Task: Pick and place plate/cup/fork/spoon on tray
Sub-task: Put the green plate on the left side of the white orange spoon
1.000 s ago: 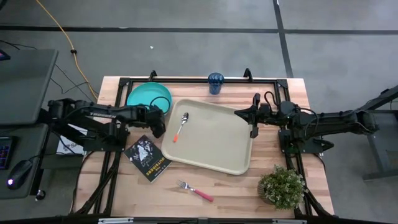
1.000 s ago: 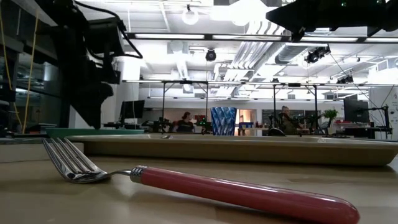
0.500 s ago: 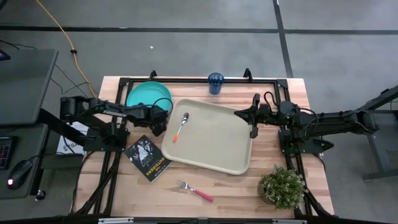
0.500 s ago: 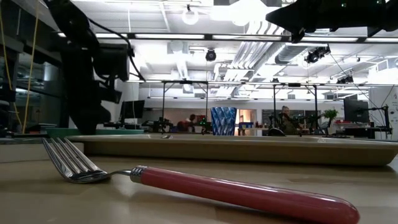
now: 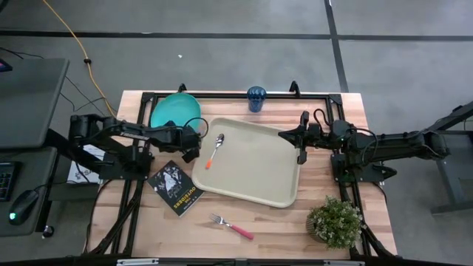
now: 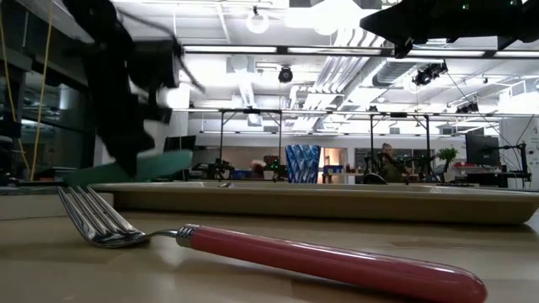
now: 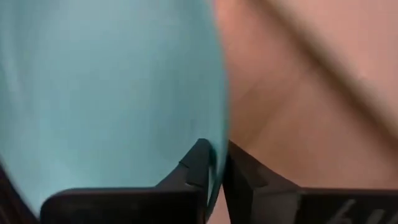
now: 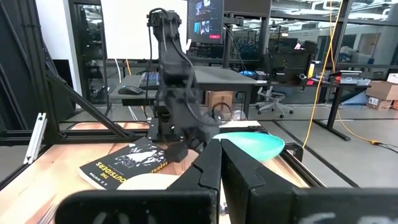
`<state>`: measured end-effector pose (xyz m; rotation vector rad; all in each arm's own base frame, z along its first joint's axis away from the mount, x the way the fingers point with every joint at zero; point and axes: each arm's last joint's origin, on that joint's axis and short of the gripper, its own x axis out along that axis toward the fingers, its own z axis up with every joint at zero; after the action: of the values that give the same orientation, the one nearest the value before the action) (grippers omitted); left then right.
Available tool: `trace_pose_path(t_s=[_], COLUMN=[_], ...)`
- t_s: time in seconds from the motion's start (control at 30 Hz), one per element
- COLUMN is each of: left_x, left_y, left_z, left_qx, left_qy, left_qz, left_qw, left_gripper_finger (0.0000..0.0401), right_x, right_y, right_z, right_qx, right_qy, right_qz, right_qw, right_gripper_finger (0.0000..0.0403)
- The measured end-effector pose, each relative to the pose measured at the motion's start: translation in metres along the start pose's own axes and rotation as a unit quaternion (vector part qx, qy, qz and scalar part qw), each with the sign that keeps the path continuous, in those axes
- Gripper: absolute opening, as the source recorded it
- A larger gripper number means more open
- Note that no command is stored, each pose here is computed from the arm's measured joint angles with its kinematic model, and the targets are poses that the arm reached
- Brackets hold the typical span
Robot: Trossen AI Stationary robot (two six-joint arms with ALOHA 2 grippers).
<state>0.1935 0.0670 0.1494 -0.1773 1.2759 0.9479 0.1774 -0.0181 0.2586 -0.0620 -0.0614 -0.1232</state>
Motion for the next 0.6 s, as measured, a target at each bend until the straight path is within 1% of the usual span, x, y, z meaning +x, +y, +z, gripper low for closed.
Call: trace_pose_path(t_s=[0.07, 0.2, 0.3, 0.4, 0.47, 0.6], left_x=[-0.015, -0.05, -0.075, -0.097, -0.109, -0.121], left_y=[-0.002, -0.01, -0.021, -0.038, -0.052, -0.093], left_z=[0.005, 0.017, 0.025, 0.032, 0.036, 0.042], left_qx=[0.009, 0.03, 0.065, 0.114, 0.159, 0.266], left_qy=[-0.022, -0.074, -0.116, -0.158, -0.178, -0.195], left_qz=[0.002, 0.0, -0.012, -0.015, -0.017, -0.019], left_qw=[1.0, 0.997, 0.991, 0.981, 0.971, 0.944], left_gripper_finger=[0.0005, 0.0003, 0.0001, 0.0001, 0.0, 0.0], right_x=[0.0, 0.0, 0.0, 0.0, 0.0, 0.0], right_y=[0.0, 0.0, 0.0, 0.0, -0.001, -0.003], right_z=[0.0, 0.0, 0.0, 0.001, 0.002, 0.003], right_qx=[0.0, 0.0, 0.0, 0.0, 0.0, 0.001], right_qy=[0.0, 0.0, 0.0, -0.003, -0.007, -0.014], right_qz=[0.0, 0.0, 0.0, -0.001, -0.011, -0.042], right_qw=[1.0, 1.0, 1.0, 1.0, 1.0, 0.999], right_gripper_finger=[0.0, 0.0, 0.0, 0.0, 0.0, 0.0])
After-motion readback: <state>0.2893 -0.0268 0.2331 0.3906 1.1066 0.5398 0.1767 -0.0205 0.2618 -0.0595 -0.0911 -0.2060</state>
